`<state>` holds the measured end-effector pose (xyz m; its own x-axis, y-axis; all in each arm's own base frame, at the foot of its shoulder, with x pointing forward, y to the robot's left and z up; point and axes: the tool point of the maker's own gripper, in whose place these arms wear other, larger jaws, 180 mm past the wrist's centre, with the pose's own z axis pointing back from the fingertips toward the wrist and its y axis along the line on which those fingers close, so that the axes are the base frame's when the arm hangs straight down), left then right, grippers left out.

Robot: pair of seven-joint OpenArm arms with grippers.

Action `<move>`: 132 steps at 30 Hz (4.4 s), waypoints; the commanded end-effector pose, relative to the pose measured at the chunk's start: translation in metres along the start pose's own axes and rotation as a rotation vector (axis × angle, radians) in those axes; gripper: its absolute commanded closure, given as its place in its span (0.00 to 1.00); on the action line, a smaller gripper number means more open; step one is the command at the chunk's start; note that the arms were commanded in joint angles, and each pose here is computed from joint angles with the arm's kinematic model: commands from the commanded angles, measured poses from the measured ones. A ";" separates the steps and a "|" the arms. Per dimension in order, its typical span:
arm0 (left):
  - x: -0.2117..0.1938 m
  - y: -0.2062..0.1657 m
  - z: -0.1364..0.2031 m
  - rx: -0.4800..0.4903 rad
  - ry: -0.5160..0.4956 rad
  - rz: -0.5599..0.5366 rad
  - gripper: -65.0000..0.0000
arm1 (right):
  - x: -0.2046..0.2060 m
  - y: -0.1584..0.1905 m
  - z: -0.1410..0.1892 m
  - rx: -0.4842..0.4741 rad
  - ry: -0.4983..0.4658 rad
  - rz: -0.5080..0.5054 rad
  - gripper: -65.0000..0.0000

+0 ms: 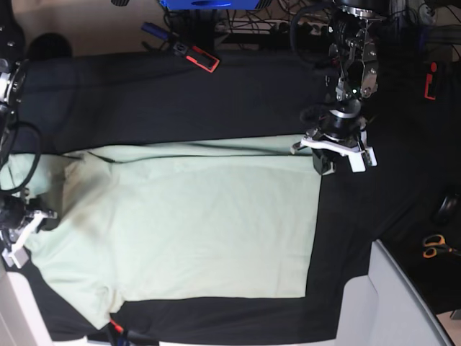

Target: Fold the T-shirt properly

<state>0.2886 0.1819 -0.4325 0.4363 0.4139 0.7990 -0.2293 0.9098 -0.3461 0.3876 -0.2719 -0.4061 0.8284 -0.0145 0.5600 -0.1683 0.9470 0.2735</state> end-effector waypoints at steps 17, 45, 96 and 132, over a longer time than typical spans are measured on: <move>0.019 -0.004 -0.004 -0.016 -0.060 -0.003 1.00 | 0.030 -0.007 0.014 -0.009 -0.086 0.012 1.00; 0.014 0.001 -0.014 0.002 -0.040 0.001 1.00 | 0.047 -0.007 0.016 -0.008 -0.182 0.010 1.00; 0.026 -0.016 -0.056 0.005 -0.043 -0.093 1.00 | 0.057 -0.014 0.007 0.012 -0.303 -0.076 1.00; -0.007 0.048 0.044 0.038 0.042 -0.274 0.43 | -0.111 -0.102 0.086 -0.198 -0.468 -0.714 0.26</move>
<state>0.2298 0.2194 -0.4447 0.5594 0.1667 0.8119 -0.1428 0.9843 -0.1037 0.2579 -0.3845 -0.4437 0.4133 -0.7309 0.5432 0.4600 0.6823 0.5682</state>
